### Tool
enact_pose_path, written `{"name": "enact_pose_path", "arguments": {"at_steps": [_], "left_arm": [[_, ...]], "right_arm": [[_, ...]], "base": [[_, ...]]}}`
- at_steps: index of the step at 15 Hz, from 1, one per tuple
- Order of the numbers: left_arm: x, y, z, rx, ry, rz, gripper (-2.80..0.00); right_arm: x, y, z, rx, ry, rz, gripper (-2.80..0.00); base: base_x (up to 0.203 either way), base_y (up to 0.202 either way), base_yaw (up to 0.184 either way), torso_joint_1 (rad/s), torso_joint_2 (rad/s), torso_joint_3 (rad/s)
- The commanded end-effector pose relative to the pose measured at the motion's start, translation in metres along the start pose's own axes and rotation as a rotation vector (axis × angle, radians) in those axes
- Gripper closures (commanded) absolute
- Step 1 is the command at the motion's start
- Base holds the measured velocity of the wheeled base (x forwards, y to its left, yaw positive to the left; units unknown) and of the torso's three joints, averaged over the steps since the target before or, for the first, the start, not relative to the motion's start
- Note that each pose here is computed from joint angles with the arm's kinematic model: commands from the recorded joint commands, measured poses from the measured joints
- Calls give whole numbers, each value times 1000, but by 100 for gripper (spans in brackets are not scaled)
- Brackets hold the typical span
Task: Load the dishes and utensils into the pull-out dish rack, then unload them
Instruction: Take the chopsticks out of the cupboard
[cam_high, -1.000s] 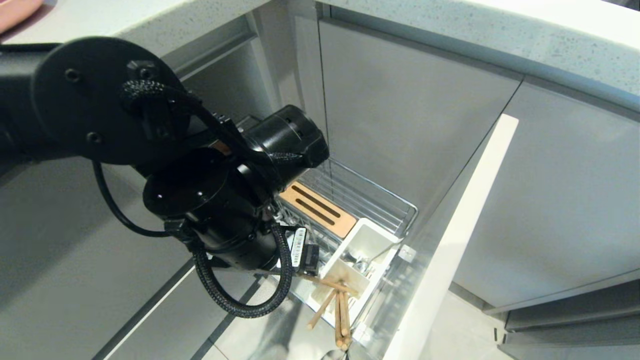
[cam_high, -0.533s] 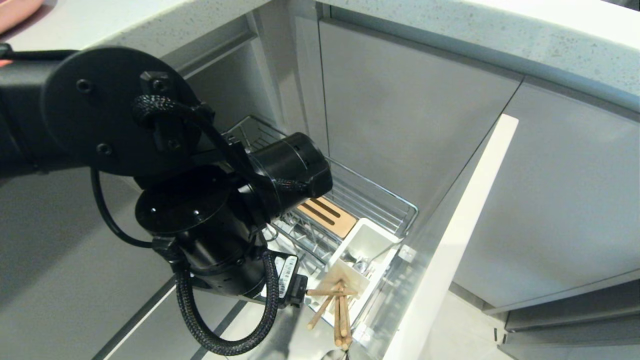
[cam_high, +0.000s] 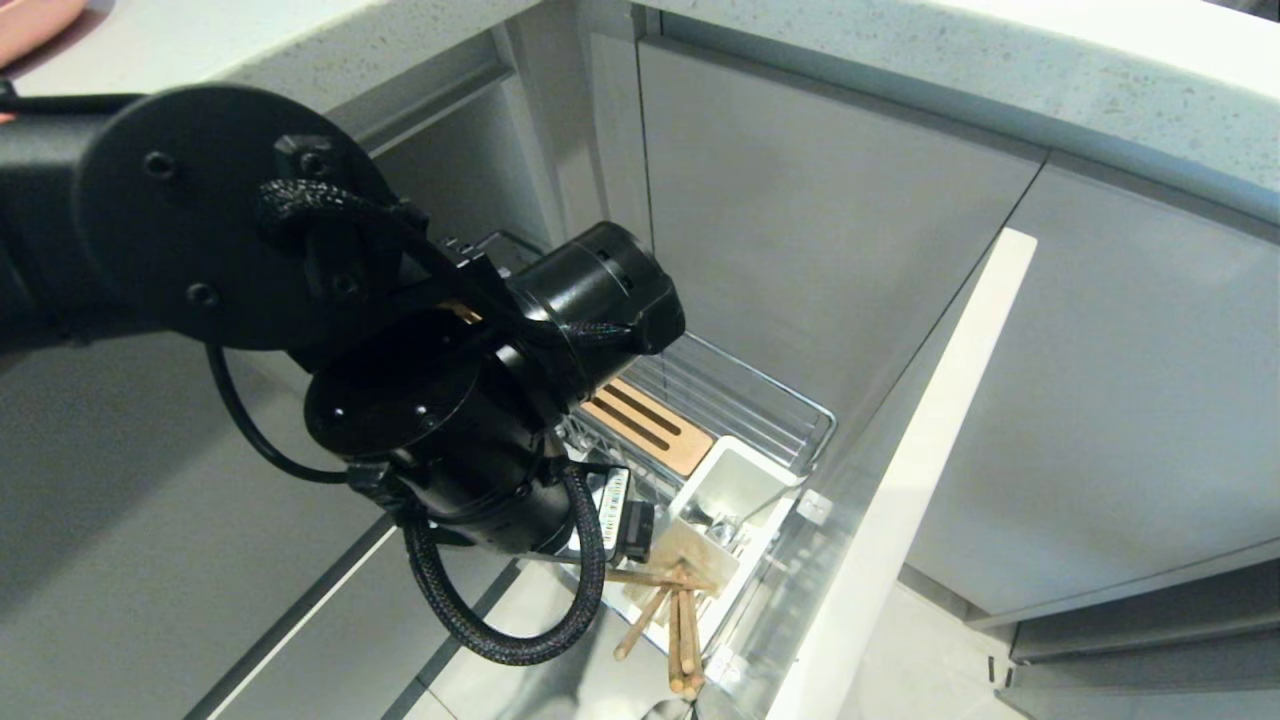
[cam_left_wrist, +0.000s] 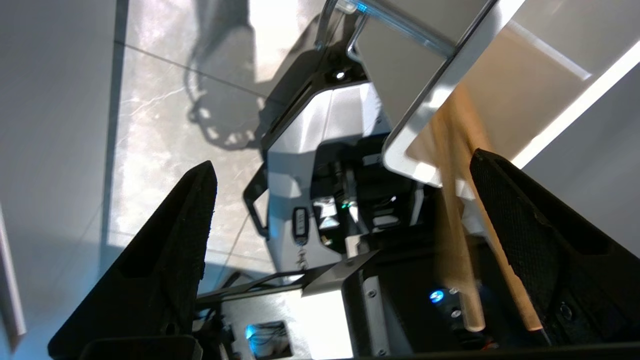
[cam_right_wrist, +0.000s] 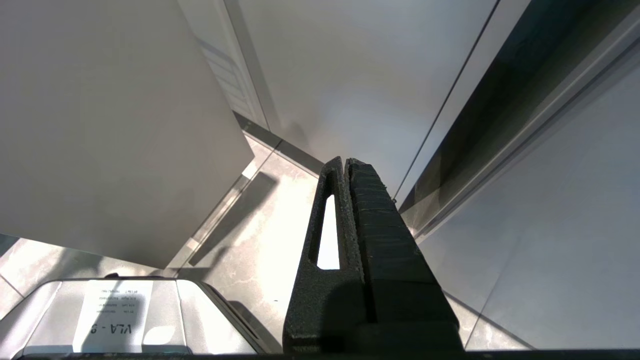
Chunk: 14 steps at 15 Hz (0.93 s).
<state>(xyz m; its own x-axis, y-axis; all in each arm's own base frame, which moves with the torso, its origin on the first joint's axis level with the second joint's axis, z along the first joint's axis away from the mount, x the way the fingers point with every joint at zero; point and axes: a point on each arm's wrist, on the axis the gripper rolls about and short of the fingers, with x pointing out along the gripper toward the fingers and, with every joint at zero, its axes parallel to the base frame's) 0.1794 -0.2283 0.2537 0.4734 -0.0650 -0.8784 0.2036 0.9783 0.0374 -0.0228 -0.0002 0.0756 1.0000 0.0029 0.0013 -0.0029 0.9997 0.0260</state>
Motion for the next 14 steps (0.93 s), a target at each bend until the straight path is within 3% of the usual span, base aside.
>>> {"name": "enact_pose_path", "arguments": {"at_steps": [1,5,10,14], "left_arm": [[0,0,1,-16,-8,-3,-280],[8,-6,2,-10,11,-1,-280],[5,-16,-2,22,88,-99,-280],[5,-10,-9,60,162,-39,-280]], "right_arm": [[0,0,0,0,1,0,0],[0,0,0,0,1,0,0],[0,0,0,0,1,1,0],[0,0,0,0,1,0,0]], "base": [[0,0,0,0,0,0],[0,0,0,0,0,0],[0,0,0,0,0,0],[0,0,0,0,0,0]]}}
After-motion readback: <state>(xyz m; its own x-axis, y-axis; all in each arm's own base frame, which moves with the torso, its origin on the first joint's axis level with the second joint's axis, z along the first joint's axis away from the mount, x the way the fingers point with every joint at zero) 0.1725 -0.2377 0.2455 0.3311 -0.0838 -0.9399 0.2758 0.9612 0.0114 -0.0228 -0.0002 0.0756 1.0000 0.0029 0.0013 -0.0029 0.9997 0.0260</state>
